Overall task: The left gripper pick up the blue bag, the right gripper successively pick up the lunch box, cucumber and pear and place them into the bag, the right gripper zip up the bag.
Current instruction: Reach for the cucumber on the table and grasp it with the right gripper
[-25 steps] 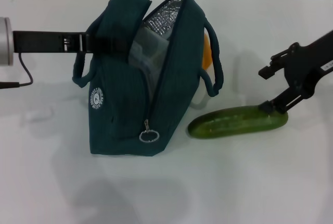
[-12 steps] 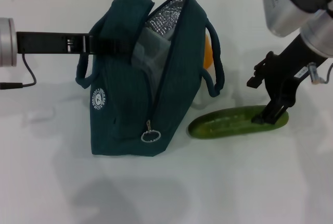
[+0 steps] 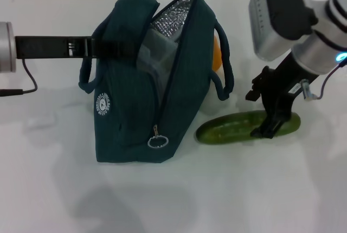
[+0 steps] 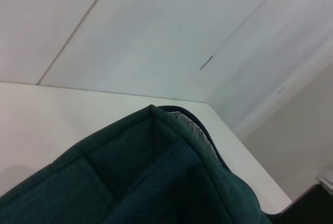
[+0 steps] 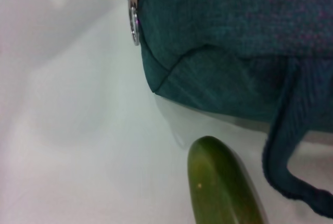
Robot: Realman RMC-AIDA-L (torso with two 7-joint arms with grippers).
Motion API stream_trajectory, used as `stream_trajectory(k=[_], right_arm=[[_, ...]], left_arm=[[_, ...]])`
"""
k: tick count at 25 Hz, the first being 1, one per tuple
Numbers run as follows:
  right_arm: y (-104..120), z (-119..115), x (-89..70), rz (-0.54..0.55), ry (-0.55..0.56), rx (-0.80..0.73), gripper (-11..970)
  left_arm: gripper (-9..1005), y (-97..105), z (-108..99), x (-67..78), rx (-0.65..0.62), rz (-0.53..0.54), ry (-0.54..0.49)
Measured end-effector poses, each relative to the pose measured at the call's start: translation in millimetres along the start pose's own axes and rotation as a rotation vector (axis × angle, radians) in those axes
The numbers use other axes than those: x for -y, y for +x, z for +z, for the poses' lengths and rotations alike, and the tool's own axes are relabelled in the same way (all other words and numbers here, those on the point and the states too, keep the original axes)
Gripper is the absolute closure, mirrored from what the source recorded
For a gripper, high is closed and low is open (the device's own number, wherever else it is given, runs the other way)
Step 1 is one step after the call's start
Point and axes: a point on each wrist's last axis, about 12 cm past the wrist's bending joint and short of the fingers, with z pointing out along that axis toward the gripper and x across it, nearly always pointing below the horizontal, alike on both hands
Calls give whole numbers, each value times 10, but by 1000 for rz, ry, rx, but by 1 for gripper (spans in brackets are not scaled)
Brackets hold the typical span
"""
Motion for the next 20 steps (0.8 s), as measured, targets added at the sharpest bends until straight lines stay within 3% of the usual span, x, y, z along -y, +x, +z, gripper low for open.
stream_trajectory(k=[20], right_arm=[[50,303,28,9,15,-23,135]], left_arm=[[964,-28,14,10,-1,6,4]])
